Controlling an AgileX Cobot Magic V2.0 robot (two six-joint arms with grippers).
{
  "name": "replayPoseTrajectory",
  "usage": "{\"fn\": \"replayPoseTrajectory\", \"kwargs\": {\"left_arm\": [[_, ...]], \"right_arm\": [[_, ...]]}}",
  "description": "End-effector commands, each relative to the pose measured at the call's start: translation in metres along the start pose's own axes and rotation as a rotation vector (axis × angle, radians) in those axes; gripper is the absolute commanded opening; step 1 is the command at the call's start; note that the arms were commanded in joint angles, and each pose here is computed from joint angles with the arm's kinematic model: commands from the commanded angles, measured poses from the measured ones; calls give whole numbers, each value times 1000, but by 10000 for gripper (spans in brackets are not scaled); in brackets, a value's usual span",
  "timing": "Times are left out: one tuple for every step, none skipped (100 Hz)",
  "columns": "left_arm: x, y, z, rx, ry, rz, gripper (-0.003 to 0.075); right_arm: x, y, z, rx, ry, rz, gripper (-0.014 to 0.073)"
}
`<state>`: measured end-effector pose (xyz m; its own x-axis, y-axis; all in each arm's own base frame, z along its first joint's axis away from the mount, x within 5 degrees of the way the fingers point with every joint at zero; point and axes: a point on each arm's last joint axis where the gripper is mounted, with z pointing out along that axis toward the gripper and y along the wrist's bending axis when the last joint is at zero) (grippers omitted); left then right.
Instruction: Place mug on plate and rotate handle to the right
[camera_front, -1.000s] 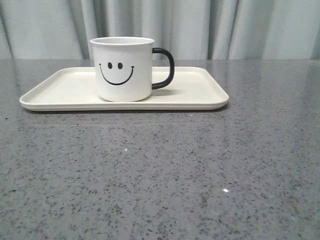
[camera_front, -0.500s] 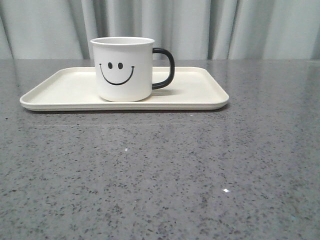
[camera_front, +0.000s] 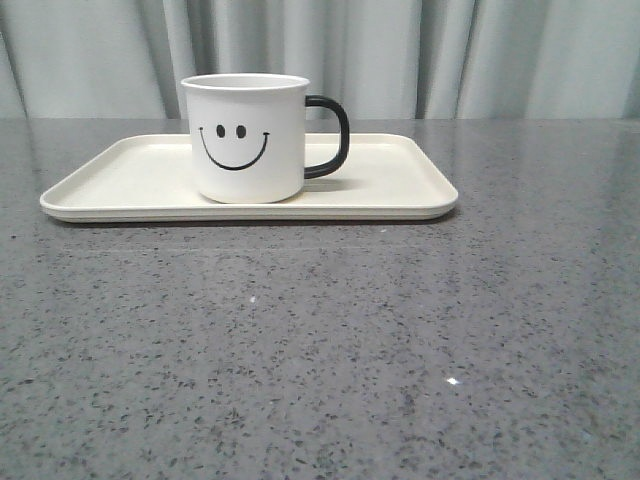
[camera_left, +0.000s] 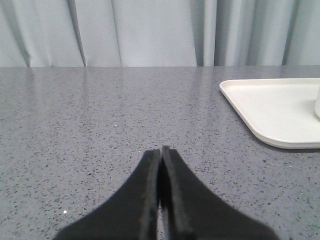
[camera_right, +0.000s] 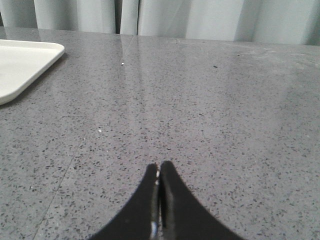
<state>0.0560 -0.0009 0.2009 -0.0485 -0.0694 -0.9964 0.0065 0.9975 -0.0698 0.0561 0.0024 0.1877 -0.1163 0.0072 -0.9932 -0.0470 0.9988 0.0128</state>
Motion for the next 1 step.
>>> {"fn": "replayPoseTrajectory", "kwargs": {"left_arm": [[-6, 0, -2, 8, -103, -9, -20]], "right_arm": [[-8, 1, -2, -11, -104, -4, -66]]}}
